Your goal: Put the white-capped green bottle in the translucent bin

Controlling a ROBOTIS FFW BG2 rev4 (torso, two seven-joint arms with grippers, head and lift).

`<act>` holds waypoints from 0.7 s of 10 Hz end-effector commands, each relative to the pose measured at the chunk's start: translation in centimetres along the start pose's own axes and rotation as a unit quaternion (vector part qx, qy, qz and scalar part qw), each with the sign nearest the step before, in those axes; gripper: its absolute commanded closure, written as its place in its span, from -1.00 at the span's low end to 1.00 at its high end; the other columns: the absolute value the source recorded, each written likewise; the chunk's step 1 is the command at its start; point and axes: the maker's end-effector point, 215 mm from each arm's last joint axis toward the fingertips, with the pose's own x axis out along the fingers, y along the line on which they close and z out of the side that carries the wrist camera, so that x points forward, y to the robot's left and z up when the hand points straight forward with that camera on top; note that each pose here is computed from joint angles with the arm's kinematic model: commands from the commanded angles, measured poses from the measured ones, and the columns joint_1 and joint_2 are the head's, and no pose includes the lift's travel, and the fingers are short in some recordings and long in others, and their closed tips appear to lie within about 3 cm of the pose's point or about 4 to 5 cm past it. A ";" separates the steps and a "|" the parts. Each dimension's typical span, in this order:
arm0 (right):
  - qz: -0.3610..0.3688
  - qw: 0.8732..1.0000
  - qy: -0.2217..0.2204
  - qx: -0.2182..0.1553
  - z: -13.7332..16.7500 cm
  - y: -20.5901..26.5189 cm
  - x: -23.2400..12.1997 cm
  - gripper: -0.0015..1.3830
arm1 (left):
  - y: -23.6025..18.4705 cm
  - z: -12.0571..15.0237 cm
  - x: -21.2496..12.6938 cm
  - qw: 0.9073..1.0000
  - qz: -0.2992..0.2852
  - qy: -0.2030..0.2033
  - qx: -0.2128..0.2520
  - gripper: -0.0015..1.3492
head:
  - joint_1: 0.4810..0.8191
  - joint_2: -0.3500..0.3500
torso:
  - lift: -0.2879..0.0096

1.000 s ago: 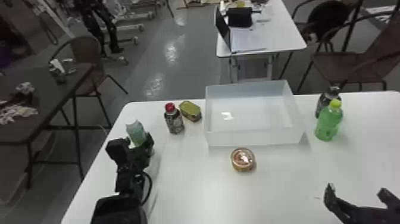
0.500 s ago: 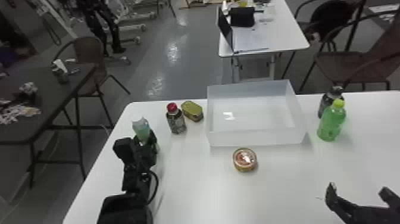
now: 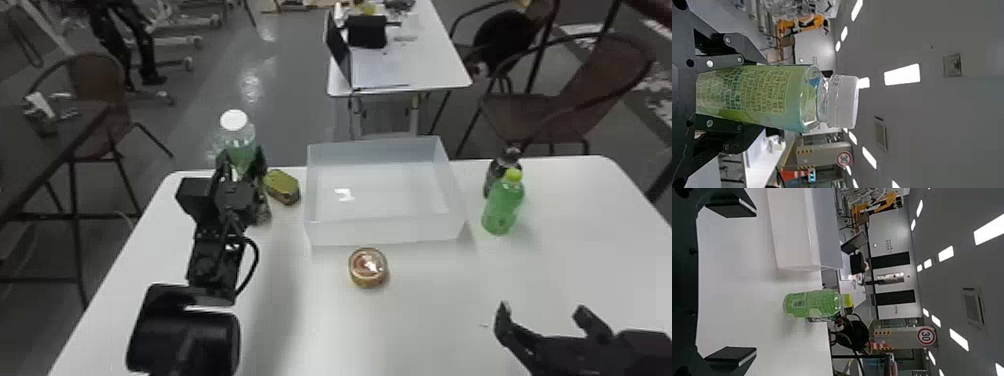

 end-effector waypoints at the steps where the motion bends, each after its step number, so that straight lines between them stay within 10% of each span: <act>1: 0.002 1.000 -0.001 -0.002 0.0 0.1 0.3 -0.90 | -5.9 1.8 0.9 0.998 -0.057 -0.015 -0.030 0.23 | 0.27 0.23 | 0.45; 5: 0.007 1.000 0.002 -0.002 -0.3 0.4 0.7 -0.90 | -20.1 -1.3 2.3 0.967 -0.246 0.055 -0.031 0.22 | 0.27 -0.25 | 0.45; 7: 0.012 1.000 0.007 -0.004 -0.6 0.6 1.0 -0.90 | -23.3 -5.1 3.4 0.937 -0.330 0.108 0.037 0.22 | 0.27 -0.39 | 0.45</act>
